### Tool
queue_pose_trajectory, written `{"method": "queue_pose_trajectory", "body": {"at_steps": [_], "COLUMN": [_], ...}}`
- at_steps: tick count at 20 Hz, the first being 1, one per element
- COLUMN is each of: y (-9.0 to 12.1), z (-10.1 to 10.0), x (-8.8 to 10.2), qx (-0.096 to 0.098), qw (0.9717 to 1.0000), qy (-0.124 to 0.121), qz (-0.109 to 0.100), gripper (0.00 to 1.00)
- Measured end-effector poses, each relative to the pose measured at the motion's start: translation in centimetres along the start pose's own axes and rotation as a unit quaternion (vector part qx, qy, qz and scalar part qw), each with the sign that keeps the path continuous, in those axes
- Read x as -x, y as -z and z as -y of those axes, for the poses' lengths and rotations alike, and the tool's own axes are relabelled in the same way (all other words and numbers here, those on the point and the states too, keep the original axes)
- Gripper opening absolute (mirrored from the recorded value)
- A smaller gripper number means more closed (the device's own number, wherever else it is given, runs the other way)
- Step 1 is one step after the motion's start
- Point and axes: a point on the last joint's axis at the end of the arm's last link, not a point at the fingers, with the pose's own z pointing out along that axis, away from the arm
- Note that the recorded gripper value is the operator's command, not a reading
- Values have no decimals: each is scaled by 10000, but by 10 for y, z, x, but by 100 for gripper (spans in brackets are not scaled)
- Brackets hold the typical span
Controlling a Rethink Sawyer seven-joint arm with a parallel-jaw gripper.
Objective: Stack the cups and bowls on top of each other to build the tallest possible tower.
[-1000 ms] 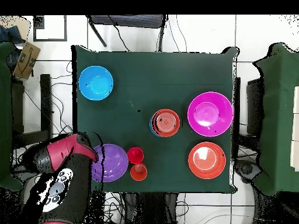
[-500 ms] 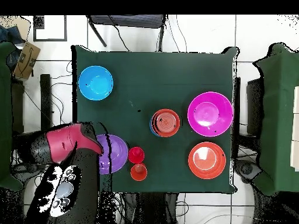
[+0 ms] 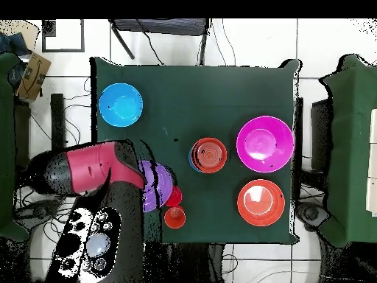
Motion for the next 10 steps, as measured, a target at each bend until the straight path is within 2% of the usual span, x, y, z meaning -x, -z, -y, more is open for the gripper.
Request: {"method": "queue_pose_trajectory", "body": {"at_steps": [4, 5, 7, 10], "y": [7, 9, 9, 9], "z": [15, 22, 29, 46], "x": [30, 46, 59, 92], "qx": [-112, -201, -288, -501], "qw": [9998, 9995, 9991, 9967], "qy": [-69, -63, -37, 81], "qz": [132, 228, 317, 630], "gripper": [0, 0, 0, 0]}}
